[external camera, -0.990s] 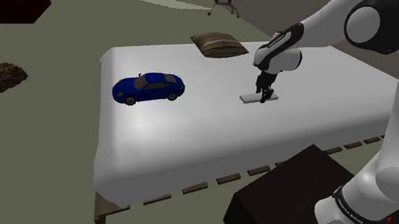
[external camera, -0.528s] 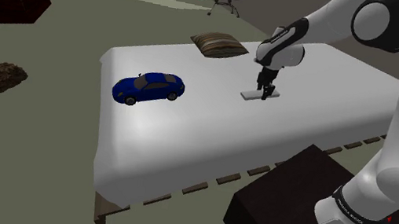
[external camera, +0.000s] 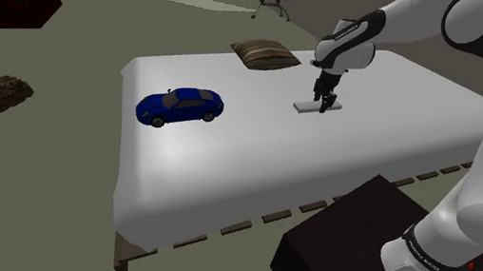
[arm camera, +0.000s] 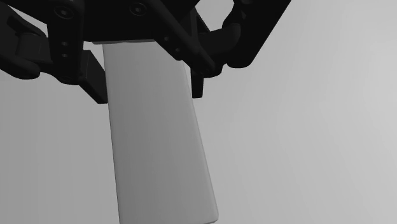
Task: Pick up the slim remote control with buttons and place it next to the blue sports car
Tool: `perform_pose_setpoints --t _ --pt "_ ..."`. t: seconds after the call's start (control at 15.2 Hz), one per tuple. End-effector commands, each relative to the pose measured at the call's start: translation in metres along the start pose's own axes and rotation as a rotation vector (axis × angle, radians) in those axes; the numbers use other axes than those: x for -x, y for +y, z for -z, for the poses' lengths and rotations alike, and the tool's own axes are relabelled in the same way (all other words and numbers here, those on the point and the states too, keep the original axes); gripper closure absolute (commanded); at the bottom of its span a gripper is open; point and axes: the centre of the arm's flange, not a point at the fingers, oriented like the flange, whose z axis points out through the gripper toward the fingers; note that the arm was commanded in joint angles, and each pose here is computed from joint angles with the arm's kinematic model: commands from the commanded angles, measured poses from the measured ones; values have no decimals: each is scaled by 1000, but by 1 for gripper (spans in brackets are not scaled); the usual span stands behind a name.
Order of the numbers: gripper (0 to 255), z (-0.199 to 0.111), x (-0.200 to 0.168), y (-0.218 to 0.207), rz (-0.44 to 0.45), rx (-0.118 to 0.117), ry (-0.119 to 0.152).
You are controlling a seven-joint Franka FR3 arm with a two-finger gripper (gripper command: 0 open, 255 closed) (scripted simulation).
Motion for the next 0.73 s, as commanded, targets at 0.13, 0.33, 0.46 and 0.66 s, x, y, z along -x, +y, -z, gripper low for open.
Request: perform_pose_setpoints --t 0.13,0.33,0.46,0.66 --pt "255 22 0 0 0 0 0" --pt "255 38 0 1 0 0 0" --pt "255 48 0 1 0 0 0" --pt "255 64 0 1 0 0 0"
